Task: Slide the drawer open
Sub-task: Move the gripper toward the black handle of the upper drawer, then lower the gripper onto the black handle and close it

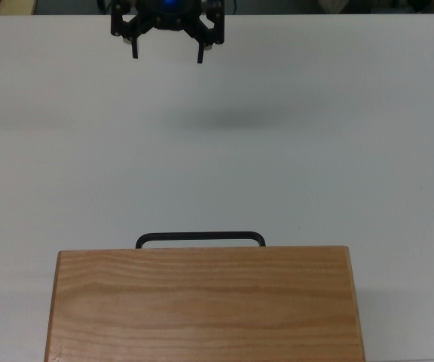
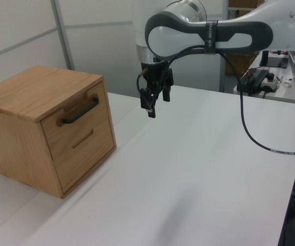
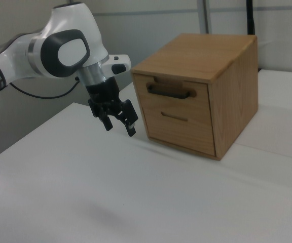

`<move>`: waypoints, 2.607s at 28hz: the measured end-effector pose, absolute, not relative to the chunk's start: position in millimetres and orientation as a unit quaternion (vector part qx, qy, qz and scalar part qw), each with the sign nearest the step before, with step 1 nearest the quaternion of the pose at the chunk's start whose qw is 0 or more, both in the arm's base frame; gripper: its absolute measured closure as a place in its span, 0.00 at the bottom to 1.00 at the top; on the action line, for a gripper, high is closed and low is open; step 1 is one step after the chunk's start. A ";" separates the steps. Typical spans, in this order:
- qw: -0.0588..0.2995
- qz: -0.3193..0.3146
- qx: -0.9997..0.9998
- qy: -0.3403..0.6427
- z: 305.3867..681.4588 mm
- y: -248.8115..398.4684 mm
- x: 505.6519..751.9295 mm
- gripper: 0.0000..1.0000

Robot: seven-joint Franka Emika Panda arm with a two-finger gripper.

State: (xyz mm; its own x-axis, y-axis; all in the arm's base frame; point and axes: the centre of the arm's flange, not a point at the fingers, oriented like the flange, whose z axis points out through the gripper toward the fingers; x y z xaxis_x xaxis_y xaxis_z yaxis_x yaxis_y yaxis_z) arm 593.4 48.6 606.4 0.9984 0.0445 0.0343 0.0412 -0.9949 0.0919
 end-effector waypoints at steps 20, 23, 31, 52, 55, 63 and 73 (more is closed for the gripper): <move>-0.066 0.167 0.912 -0.369 596.6 59.7 648.5 0.00; -0.078 0.182 0.867 -0.457 588.8 58.9 658.2 0.00; -0.105 0.181 0.787 -0.581 570.2 59.7 680.1 0.04; -0.187 0.237 0.755 -0.582 552.3 96.1 737.8 0.14; -0.188 0.241 0.755 -0.580 546.4 101.5 744.3 0.17; -0.179 0.249 0.758 -0.575 531.2 101.8 757.1 0.30; -0.168 0.267 0.764 -0.563 524.7 104.3 763.7 0.73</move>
